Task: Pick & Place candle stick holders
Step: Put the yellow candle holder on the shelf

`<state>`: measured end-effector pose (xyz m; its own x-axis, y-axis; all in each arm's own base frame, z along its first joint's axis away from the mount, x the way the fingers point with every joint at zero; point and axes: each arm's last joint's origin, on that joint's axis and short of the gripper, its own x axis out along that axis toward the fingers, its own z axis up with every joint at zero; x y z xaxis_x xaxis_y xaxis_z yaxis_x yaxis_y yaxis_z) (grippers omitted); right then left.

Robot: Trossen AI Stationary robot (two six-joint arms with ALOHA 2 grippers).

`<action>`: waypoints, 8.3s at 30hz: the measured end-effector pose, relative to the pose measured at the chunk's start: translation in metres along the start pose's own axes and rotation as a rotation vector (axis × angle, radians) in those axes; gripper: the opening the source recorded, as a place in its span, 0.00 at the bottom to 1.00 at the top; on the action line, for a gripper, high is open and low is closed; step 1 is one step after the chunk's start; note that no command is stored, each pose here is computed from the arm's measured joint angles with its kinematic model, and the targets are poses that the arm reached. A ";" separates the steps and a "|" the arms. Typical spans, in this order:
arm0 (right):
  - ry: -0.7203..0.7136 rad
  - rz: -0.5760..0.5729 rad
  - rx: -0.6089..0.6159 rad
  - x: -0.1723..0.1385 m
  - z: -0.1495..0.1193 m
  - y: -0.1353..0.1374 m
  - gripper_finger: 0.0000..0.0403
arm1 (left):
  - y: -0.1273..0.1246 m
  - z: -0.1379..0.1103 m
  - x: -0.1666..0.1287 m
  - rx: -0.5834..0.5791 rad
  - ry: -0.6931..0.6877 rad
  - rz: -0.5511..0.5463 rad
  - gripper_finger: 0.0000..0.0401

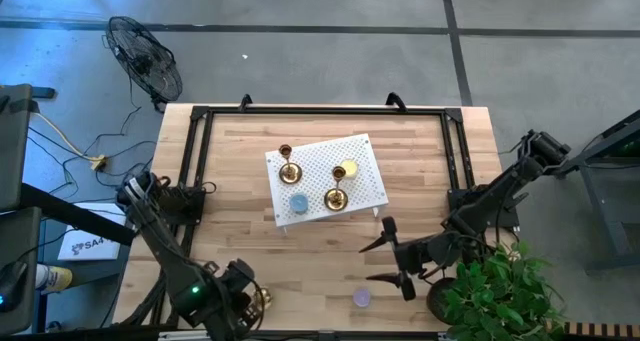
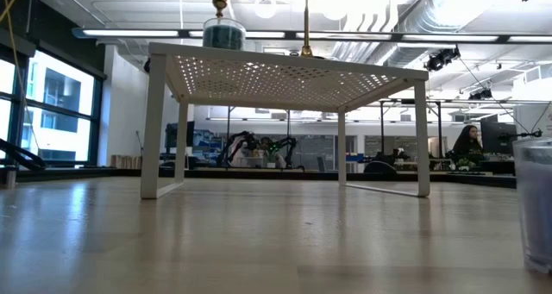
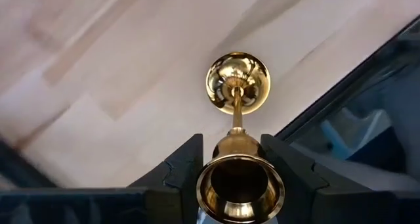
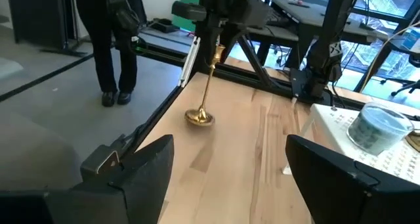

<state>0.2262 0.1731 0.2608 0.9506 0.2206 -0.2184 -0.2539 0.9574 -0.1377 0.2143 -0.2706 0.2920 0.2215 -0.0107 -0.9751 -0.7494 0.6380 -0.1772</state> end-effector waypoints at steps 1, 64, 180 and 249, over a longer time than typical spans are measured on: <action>0.000 0.005 0.001 0.000 0.000 -0.001 0.72 | -0.001 0.001 -0.002 0.011 -0.024 -0.010 0.32; 0.149 -0.060 0.096 0.026 -0.023 -0.036 0.72 | -0.057 0.171 -0.009 0.684 -0.762 -0.234 0.32; 0.071 -0.398 -0.101 -0.022 0.007 -0.028 0.02 | -0.048 0.097 -0.077 0.696 -0.961 -0.371 0.83; -0.434 -0.534 0.222 -0.067 0.030 -0.254 0.02 | -0.020 0.039 -0.054 0.514 -0.918 -0.246 0.83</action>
<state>0.2322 -0.0793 0.3391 0.9317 -0.2778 0.2341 0.2635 0.9603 0.0911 0.2418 -0.2530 0.3530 0.8736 0.2624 -0.4099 -0.3165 0.9461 -0.0690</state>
